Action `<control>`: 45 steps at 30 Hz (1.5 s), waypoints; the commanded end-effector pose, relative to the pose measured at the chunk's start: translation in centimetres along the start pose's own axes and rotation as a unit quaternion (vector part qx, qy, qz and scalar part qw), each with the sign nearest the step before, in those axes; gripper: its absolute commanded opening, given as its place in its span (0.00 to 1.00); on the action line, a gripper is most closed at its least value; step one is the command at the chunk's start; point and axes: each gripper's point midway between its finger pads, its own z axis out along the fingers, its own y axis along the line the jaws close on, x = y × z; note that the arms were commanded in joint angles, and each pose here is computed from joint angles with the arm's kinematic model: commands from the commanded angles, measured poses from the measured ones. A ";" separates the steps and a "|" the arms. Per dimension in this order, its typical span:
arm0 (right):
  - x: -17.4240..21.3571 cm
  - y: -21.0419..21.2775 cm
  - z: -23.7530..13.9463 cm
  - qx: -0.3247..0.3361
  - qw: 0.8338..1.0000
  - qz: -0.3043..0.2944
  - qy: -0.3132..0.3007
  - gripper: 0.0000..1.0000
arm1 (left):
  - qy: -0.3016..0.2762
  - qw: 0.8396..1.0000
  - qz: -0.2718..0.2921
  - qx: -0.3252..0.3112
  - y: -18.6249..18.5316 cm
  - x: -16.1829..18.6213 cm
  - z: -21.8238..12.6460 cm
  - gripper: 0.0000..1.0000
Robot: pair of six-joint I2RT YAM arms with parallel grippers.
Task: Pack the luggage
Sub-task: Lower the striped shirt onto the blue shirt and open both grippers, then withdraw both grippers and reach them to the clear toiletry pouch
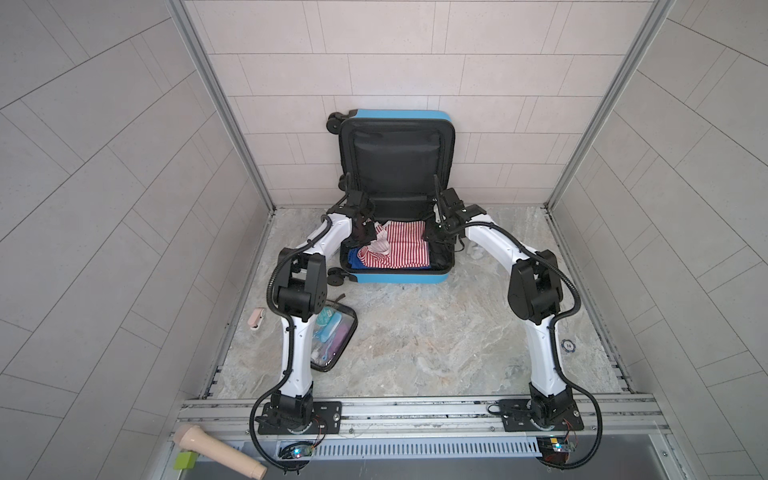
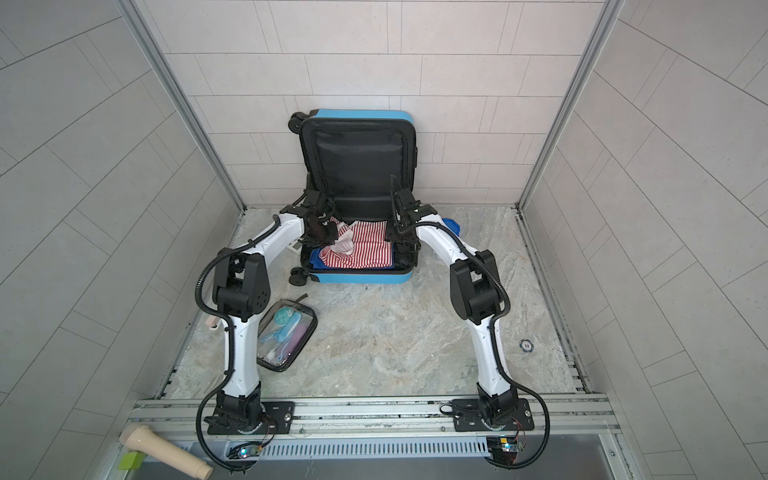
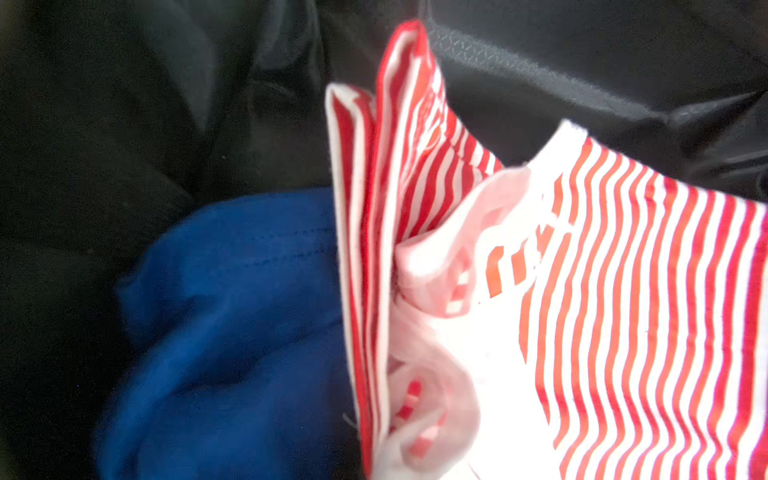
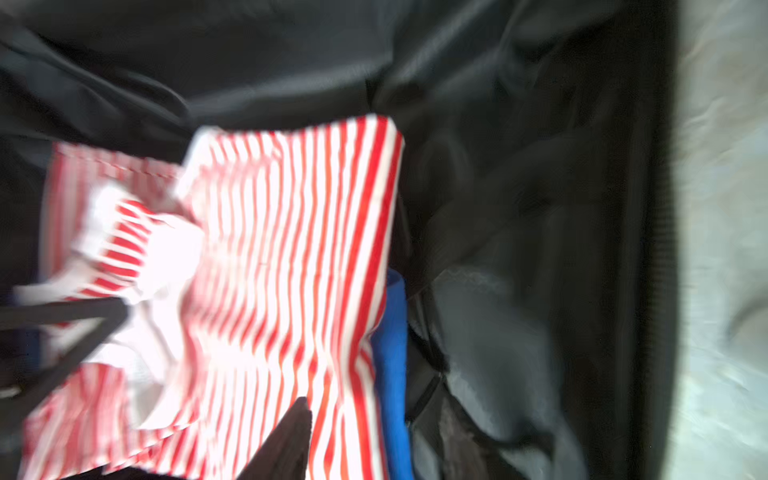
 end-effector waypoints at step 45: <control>16.4 11.5 -11.3 -0.097 0.982 -0.164 -0.012 0.68 | -0.212 0.977 -0.015 -0.022 6.5 7.0 -25.5 0.84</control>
